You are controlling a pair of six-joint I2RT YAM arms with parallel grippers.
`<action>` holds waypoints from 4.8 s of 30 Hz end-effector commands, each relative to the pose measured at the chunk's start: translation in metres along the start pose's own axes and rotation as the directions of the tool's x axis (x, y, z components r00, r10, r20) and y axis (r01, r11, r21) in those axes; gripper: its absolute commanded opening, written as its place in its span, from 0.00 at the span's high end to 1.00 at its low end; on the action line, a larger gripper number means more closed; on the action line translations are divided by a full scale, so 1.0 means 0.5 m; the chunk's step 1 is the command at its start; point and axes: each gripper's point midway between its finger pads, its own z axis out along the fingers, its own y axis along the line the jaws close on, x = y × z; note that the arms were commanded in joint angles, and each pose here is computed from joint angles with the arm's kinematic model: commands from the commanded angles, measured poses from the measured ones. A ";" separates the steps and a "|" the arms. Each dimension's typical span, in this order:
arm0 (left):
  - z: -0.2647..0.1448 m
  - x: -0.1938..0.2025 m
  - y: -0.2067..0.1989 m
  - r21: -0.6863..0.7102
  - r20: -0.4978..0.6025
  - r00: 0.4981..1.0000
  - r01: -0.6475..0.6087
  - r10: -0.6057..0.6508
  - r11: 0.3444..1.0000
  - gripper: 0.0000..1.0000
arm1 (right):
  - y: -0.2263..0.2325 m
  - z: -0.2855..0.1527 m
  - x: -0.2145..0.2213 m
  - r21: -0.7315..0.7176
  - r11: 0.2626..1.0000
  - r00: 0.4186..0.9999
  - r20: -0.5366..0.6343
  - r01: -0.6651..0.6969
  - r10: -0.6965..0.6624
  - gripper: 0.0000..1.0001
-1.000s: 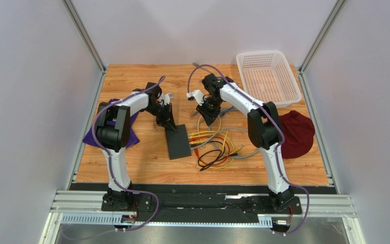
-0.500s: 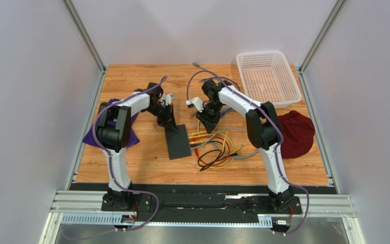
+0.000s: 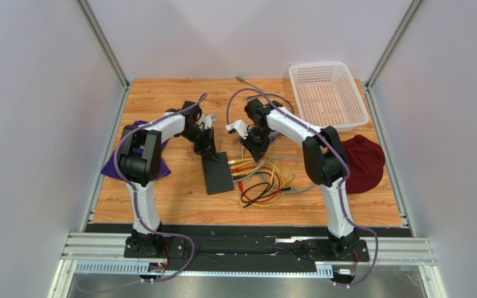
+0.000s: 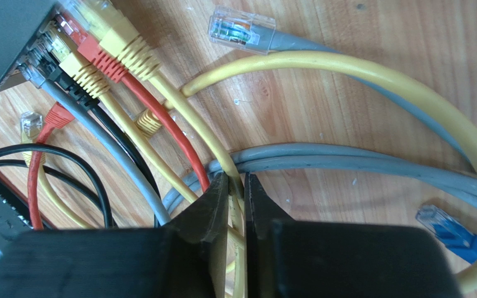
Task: Pull the plug from the switch port
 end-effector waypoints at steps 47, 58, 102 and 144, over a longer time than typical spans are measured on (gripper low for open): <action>-0.017 -0.002 -0.014 -0.071 0.028 0.990 -0.133 0.135 0.989 1.00 | -0.069 -0.834 -0.483 0.833 0.392 0.385 0.535 -0.390 -0.752 1.00; -0.025 0.000 -0.012 -0.088 0.034 0.988 -0.149 0.153 0.985 1.00 | -0.234 -0.716 -0.484 0.849 0.260 0.523 0.496 -0.461 -0.693 1.00; -0.170 0.016 0.009 -0.189 0.095 0.993 -0.044 0.063 0.981 0.28 | -0.054 -0.305 -0.290 0.024 0.998 0.707 0.707 -0.054 0.021 0.22; -0.124 -0.066 -0.024 0.131 0.177 0.984 -0.032 0.009 0.991 0.45 | 0.086 -0.026 -0.150 -0.383 0.921 0.898 0.376 -0.073 0.228 0.31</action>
